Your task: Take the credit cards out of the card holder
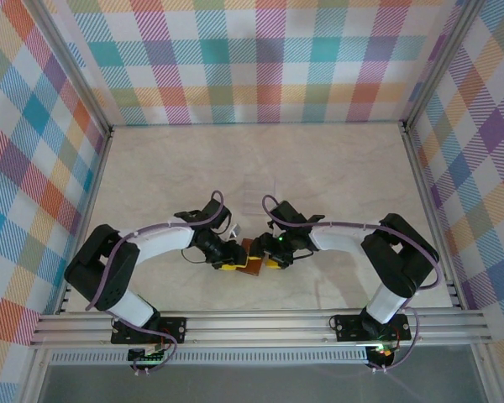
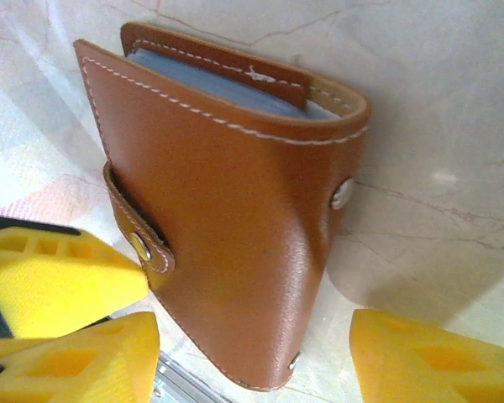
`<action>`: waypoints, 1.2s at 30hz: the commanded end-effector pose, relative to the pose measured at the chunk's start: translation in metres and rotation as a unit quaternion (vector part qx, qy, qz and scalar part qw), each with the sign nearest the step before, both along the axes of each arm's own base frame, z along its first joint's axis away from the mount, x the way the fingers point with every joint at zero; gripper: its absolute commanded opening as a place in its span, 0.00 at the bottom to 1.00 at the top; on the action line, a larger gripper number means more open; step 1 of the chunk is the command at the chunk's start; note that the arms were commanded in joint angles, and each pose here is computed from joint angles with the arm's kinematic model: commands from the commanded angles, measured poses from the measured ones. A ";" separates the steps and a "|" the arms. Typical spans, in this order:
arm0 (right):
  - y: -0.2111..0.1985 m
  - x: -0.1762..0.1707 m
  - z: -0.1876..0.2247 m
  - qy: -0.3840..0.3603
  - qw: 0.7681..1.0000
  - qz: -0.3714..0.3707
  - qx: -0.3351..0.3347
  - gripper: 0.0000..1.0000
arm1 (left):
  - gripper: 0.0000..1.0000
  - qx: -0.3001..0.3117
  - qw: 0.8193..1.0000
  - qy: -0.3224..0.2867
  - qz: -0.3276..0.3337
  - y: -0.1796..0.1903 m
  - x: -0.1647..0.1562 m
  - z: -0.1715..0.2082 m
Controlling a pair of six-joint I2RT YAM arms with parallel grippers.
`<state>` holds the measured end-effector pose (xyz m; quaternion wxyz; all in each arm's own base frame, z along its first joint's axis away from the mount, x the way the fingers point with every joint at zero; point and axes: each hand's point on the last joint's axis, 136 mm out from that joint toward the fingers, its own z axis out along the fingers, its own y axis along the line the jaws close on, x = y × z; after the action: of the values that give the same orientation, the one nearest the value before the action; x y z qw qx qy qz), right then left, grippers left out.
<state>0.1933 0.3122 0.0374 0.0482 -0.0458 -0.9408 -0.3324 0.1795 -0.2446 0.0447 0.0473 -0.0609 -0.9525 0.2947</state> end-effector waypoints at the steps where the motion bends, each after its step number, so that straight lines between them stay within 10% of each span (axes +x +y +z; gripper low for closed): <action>1: 0.004 0.010 0.009 -0.021 1.000 0.004 0.004 0.62 | 0.42 0.046 0.999 -0.013 0.009 0.014 -0.001 0.014; 36: -0.012 0.035 0.009 -0.040 0.996 -0.055 0.054 0.51 | 0.40 0.035 0.998 -0.048 -0.001 -0.011 0.050 0.005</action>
<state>0.2175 0.2921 0.0378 0.0067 -0.0922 -0.9264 -0.3649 0.2232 -0.2516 0.0507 0.0058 -0.0647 -0.9660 0.2504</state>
